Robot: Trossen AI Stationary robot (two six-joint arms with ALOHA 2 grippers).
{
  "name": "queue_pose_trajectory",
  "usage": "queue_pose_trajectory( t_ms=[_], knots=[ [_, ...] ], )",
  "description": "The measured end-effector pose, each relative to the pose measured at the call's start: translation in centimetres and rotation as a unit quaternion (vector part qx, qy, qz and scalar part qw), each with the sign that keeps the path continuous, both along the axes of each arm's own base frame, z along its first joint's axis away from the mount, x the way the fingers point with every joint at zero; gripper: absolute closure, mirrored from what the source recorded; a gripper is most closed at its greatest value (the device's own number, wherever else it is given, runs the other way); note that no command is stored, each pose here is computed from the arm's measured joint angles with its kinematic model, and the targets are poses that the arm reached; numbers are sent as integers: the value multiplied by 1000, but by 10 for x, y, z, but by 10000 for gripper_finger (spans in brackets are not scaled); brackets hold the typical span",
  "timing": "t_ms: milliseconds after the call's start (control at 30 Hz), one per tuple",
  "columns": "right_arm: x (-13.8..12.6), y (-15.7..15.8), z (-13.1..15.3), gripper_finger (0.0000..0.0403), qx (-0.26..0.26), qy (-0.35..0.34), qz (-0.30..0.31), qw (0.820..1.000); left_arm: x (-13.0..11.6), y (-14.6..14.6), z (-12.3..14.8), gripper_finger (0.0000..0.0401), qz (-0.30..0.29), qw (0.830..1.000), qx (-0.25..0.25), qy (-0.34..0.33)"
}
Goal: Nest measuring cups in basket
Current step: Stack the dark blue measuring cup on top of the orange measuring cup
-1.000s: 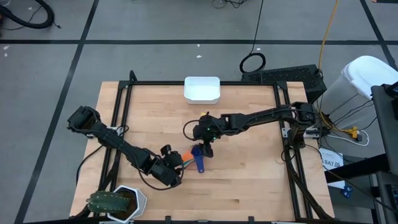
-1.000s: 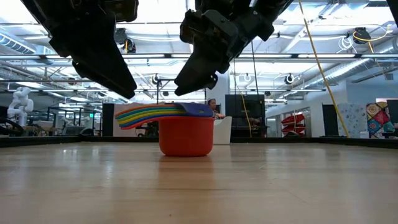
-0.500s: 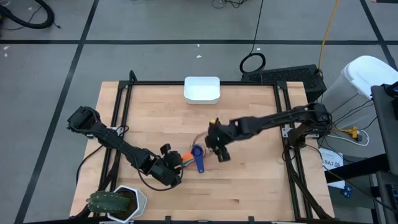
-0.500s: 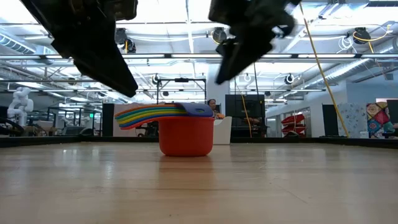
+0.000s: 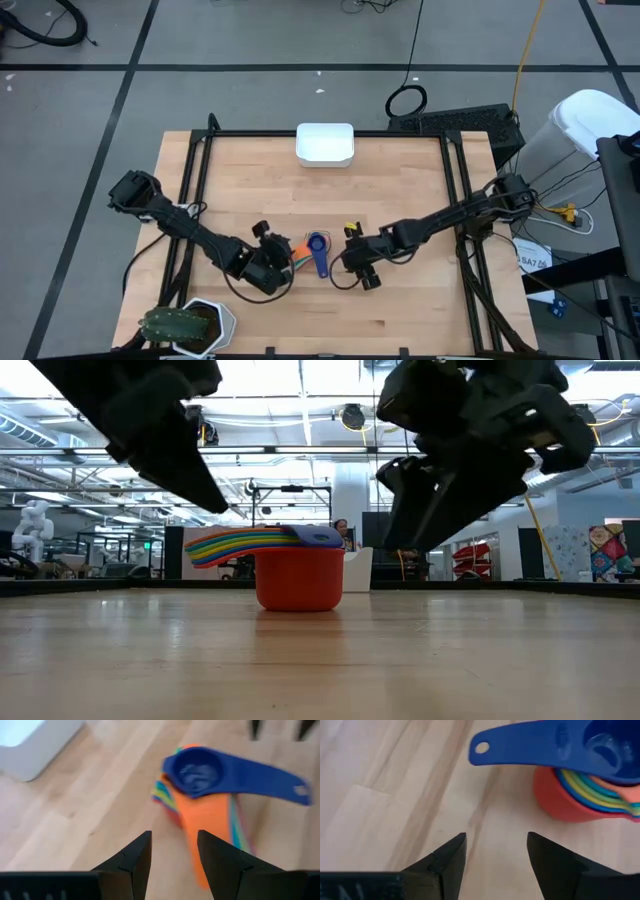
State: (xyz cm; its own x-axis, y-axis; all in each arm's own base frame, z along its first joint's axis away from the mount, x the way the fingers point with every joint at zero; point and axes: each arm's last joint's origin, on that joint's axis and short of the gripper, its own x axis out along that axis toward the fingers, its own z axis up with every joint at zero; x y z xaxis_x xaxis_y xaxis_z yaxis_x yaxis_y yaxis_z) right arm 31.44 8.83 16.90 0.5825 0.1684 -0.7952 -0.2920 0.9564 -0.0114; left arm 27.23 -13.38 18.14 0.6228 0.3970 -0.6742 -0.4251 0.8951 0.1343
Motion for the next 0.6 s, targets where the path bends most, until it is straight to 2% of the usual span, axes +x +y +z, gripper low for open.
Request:
queue_pose_trajectory(
  t_ms=[200,367,600],
  knots=[
    [-3,2,-11,243,17,-9,-15,1000,-5,13,-4,238,39,998,19,35],
    [-2,3,-13,291,20,-9,-19,1000,-4,22,-6,238,57,997,5,54],
    [1,5,-10,392,25,-33,-14,999,-3,23,-6,240,54,997,-5,62]
  ],
)
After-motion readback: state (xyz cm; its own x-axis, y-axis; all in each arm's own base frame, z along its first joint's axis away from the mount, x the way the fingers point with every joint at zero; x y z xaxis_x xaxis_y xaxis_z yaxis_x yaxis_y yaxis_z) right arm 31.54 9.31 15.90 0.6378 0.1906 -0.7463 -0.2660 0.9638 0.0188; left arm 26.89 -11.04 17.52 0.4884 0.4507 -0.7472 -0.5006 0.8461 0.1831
